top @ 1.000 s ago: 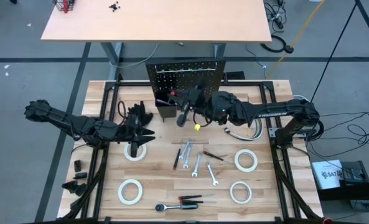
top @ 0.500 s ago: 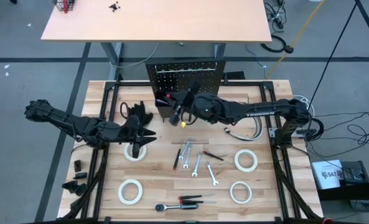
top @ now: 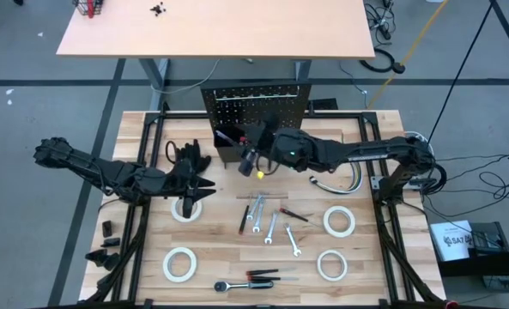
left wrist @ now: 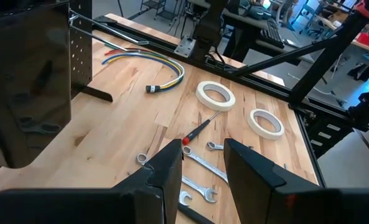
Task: Hang tools onto peg board
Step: Put the nut driver into the black bin on the peg board
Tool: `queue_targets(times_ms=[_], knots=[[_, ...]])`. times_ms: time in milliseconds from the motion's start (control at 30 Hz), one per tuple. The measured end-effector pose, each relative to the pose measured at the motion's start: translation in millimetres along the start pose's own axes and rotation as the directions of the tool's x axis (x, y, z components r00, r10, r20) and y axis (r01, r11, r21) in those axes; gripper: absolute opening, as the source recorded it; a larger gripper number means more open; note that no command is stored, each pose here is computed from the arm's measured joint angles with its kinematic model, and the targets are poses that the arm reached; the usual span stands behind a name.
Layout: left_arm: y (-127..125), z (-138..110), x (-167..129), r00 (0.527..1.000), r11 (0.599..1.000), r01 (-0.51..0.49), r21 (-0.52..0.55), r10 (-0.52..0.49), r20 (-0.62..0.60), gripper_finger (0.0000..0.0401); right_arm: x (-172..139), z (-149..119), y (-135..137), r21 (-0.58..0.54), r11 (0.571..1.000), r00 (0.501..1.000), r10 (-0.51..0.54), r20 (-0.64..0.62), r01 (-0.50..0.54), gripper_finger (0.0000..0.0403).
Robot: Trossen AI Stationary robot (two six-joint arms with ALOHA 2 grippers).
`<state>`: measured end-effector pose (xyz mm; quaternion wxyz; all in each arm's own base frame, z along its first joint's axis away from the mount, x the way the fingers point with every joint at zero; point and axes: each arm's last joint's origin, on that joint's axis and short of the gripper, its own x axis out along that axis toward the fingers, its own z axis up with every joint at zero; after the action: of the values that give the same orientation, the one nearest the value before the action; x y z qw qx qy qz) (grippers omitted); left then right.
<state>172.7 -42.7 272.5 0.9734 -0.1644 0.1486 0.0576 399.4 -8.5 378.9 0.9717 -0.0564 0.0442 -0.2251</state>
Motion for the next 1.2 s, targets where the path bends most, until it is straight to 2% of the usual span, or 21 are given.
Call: queue_targets(times_ms=[133,233,333,433,533,600,733,833,900,967,1133,1200], knots=[[0,0,0,1.000,1.000,0.000,0.000,0.000,-0.001,0.0121,-29,20,12,-0.004,0.997,0.997,0.073,0.030,-0.073,0.0216],[0,-2,3,1.000,1.000,-0.005,0.004,0.005,-0.011,0.0121,-48,20,25,0.007,0.980,0.980,0.197,-0.037,-0.197,0.0213],[-1,-6,10,1.000,1.000,-0.005,0.002,0.005,-0.010,0.0121,-63,10,39,0.052,0.945,0.928,0.326,-0.180,-0.322,0.0211],[-2,-13,20,1.000,1.000,-0.003,-0.023,0.003,-0.007,0.0121,-77,-9,50,0.125,0.917,0.840,0.398,-0.368,-0.380,0.0211],[-4,-19,31,0.999,1.000,0.015,-0.021,-0.016,-0.036,0.0121,-90,-27,62,0.189,0.916,0.748,0.398,-0.531,-0.354,0.0212],[-9,-25,39,0.987,0.993,0.119,0.005,-0.117,-0.114,0.0121,-96,-37,70,0.208,0.922,0.706,0.385,-0.595,-0.328,0.0212],[-20,-45,50,0.897,0.942,0.336,0.011,-0.317,-0.308,0.0121,-106,-46,86,0.217,0.921,0.667,0.384,-0.638,-0.323,0.0212],[-31,-63,56,0.821,0.905,0.424,-0.008,-0.388,-0.419,0.0121,-107,-52,95,0.208,0.920,0.650,0.382,-0.657,-0.331,0.0212],[-39,-74,57,0.786,0.894,0.449,-0.009,-0.400,-0.471,0.0121,-107,-56,100,0.201,0.920,0.642,0.381,-0.666,-0.338,0.0212],[-47,-81,60,0.774,0.896,0.444,-0.012,-0.390,-0.499,0.0121,-109,-59,104,0.194,0.919,0.630,0.379,-0.678,-0.343,0.0212],[-63,-90,68,0.800,0.919,0.394,0.020,-0.332,-0.499,0.0121,-116,-75,107,0.145,0.938,0.568,0.308,-0.763,-0.315,0.0212],[-68,-93,72,0.812,0.923,0.383,0.030,-0.321,-0.487,0.0121,-118,-89,106,0.121,0.944,0.539,0.277,-0.796,-0.306,0.0212]])
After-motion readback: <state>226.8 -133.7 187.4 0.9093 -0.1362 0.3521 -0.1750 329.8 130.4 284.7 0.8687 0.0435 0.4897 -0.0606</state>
